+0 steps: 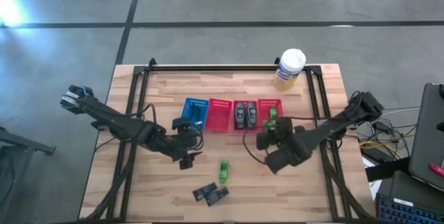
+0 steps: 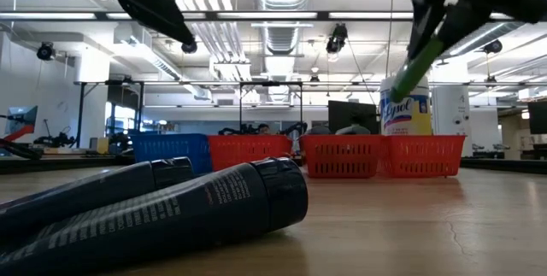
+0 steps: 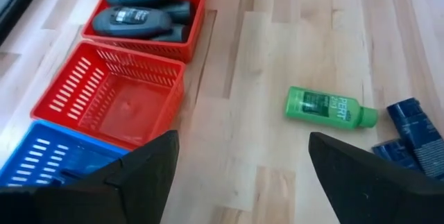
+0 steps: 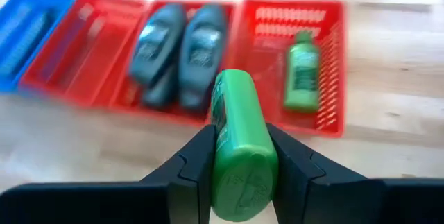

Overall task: Pick & Place Travel size toiletries
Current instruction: Put the green shampoo bottle into the right red bin

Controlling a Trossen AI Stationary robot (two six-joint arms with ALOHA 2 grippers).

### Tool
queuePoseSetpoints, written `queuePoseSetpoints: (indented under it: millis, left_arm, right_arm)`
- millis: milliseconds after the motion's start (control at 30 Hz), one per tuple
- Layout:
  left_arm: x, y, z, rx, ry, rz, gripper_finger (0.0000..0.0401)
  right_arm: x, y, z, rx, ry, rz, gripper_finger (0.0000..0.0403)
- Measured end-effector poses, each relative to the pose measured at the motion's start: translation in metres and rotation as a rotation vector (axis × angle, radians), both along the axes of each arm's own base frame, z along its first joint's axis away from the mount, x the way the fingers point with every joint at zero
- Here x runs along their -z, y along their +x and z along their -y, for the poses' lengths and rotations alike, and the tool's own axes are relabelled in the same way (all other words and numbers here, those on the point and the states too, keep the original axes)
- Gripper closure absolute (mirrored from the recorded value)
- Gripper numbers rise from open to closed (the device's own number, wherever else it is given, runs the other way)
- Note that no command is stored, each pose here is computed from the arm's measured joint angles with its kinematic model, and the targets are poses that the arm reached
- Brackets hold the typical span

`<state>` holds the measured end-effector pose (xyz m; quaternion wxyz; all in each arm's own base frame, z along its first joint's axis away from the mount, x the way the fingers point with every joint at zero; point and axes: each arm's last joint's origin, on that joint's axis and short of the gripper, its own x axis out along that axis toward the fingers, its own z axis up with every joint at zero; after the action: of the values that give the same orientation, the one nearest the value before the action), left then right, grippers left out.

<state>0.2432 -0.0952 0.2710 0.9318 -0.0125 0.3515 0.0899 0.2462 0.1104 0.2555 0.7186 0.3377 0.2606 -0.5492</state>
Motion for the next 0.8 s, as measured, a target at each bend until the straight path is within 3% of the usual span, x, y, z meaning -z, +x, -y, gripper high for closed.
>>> queuePoseSetpoints:
  millis: [167, 333, 467, 800]
  left_arm:
    - [0.000, 0.000, 0.000, 0.000, 0.003, 0.001, 0.0077]
    - [0.000, 0.000, 0.000, 0.000, 0.003, 0.000, 0.0078]
    - [0.001, 0.000, 0.000, 0.001, 0.004, -0.001, 0.0078]
    - [0.007, -0.001, -0.001, 0.002, 0.011, -0.022, 0.0078]
  right_arm:
    - [0.018, -0.003, 0.027, 0.140, -0.089, 0.014, 0.0309]
    - [0.042, 0.003, 0.052, 0.130, -0.014, -0.093, 0.0297]
    - [0.052, 0.009, 0.064, 0.123, 0.008, -0.055, 0.0279]
    - [0.056, 0.008, 0.067, 0.078, 0.098, -0.124, 0.0176]
